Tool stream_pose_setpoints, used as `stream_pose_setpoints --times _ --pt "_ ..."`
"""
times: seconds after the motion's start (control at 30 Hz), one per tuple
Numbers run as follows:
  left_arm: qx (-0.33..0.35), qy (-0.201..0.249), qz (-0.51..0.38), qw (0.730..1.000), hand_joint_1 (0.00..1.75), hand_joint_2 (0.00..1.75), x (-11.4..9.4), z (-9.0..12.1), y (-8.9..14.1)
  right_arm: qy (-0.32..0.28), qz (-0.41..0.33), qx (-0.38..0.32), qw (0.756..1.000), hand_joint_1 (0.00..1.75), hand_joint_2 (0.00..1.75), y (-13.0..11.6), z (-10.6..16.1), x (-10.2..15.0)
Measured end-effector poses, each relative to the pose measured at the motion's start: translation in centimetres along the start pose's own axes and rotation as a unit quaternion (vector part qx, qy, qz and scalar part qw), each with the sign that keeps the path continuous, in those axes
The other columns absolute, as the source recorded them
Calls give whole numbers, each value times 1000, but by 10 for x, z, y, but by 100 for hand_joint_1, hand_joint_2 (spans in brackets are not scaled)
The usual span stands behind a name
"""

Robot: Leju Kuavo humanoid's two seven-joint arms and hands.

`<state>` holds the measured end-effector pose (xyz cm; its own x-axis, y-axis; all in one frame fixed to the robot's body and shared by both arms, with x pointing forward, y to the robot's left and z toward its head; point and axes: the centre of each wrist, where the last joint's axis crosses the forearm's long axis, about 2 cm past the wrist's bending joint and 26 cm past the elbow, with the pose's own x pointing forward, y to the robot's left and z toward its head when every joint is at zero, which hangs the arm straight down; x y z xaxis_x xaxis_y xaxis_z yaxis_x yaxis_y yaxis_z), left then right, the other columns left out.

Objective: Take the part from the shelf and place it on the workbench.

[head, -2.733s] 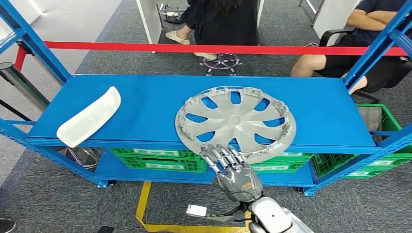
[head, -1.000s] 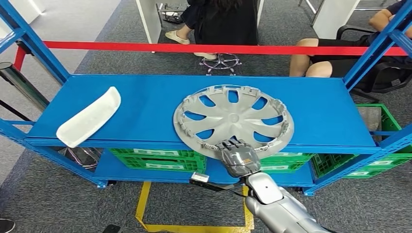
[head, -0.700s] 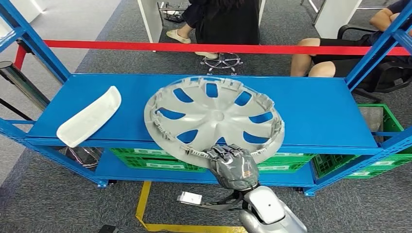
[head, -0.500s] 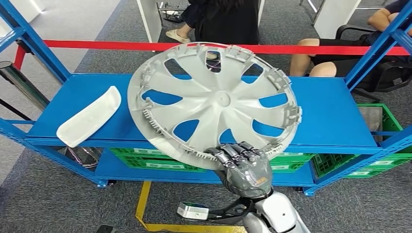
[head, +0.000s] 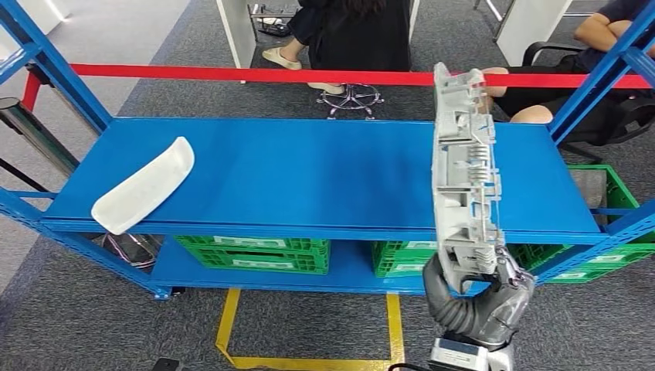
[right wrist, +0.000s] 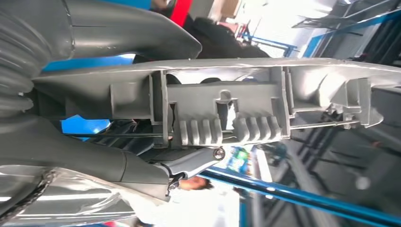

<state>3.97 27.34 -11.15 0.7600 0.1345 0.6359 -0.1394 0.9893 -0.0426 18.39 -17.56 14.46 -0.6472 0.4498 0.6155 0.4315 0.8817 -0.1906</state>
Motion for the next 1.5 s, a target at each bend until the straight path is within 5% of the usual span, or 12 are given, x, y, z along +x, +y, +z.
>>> stream_pose_setpoints --times 0.43,1.17,1.5 --pt "-15 26 -55 998 0 175 -1 1 -17 97 -71 -30 992 175 175 -46 33 -5" --pt "-53 49 -93 993 0 175 -1 3 -40 124 -142 -43 981 175 175 -97 29 -9" --pt "-65 49 -98 992 0 175 -1 4 -50 141 -98 -126 977 175 175 -132 31 -18"
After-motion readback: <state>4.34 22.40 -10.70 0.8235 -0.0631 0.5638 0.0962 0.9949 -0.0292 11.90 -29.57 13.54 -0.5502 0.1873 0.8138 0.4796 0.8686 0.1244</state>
